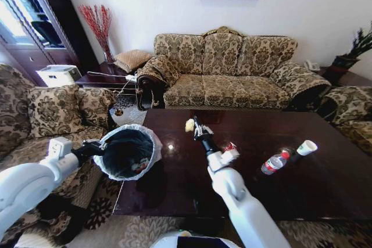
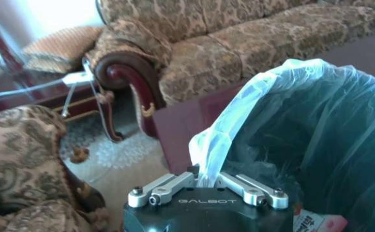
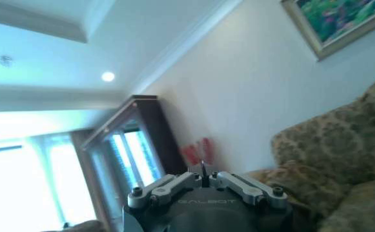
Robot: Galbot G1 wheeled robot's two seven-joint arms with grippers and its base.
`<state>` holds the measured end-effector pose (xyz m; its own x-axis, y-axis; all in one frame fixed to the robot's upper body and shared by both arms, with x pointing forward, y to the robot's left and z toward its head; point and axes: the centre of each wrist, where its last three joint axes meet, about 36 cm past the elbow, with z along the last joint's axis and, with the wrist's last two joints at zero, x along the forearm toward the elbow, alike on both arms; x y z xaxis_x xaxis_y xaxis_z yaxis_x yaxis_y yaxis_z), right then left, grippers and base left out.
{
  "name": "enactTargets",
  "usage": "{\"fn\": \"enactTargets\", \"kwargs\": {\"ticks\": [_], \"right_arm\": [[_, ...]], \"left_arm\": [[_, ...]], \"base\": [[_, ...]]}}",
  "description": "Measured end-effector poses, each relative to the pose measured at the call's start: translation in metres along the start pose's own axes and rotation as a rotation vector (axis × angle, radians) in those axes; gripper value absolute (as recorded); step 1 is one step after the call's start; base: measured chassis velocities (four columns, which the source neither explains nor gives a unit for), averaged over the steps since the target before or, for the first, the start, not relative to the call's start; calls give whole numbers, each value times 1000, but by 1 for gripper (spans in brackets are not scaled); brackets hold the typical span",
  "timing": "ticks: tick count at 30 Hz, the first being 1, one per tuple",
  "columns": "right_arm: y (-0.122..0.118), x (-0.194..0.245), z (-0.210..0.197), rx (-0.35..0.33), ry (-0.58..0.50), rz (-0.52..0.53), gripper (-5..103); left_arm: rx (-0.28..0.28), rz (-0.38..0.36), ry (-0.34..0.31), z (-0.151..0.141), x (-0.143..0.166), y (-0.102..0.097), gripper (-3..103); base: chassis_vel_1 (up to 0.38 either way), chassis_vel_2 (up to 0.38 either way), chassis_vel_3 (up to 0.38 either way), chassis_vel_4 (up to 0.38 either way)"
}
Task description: Move to the front of the table and place the trash on the table into the trash bin.
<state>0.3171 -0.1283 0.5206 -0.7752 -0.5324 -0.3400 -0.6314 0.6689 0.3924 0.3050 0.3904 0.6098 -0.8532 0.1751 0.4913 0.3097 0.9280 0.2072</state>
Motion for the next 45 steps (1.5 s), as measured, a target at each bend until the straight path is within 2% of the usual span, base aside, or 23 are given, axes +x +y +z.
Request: {"fn": "enactTargets", "kwargs": {"ticks": [2,4,6,7,8,10,11,12,16,22,23,24,27,28,30,32,33,35,36,37,40,41,45], "right_arm": [[5,2,-3,-8,2,-15,0],[23,9,-14,-25,2,-76,0],[25,10,-14,-7,-3,-89,0],[23,11,-10,35,-19,-94,0],[17,11,-3,68,-20,-75,0],[13,11,2,83,-16,-58,0],[3,16,17,96,0,-3,0],[1,21,25,93,15,27,-3],[1,31,36,74,38,70,-2],[16,62,38,34,64,101,7],[16,69,40,47,62,113,15],[16,69,40,47,62,113,15],[9,83,55,129,59,157,32],[9,83,55,129,59,157,32],[11,86,57,140,55,182,43],[12,87,58,143,51,185,43],[13,86,58,149,48,185,54],[13,86,58,151,46,185,54],[13,86,58,153,45,184,59],[13,86,58,153,45,184,59],[14,85,55,163,38,177,76],[14,85,55,163,38,177,76],[14,86,56,172,43,180,96]], "left_arm": [[0,3,2,0,0,0,0],[-2,12,9,-2,-3,-1,0],[0,13,13,-1,-3,-1,0],[3,12,17,0,-4,-1,0],[7,6,18,1,-4,1,0],[10,2,17,2,-4,2,0],[20,-10,16,4,-3,5,0],[28,-19,17,6,-3,7,0],[37,-31,19,11,-3,11,0],[51,-51,10,16,-3,18,0],[53,-53,7,16,-2,18,0],[53,-53,7,16,-2,18,0],[58,-62,-4,20,0,19,0],[58,-62,-4,20,0,19,0],[59,-65,-9,21,1,18,0],[58,-65,-13,21,2,17,0],[56,-66,-18,21,3,16,0],[56,-69,-24,21,3,16,0],[57,-71,-28,21,4,16,0],[57,-71,-28,21,4,16,0],[66,-75,-43,22,7,13,0],[66,-75,-43,22,7,13,0],[70,-78,-49,24,9,12,0]], "base": [[0,0,0,0],[0,0,0,0],[0,0,0,0],[0,0,0,0],[0,0,0,0],[0,0,0,0],[0,0,0,0],[0,0,0,0],[0,0,0,0],[0,0,0,0],[0,0,0,0],[0,0,0,0],[0,0,0,0],[0,0,0,0],[0,0,0,0],[0,0,0,0],[0,0,0,0],[0,0,0,0],[18,-52,-34,14],[18,-52,-34,14],[74,-76,-68,65],[100,-97,-86,86],[143,-156,-169,147]]}}
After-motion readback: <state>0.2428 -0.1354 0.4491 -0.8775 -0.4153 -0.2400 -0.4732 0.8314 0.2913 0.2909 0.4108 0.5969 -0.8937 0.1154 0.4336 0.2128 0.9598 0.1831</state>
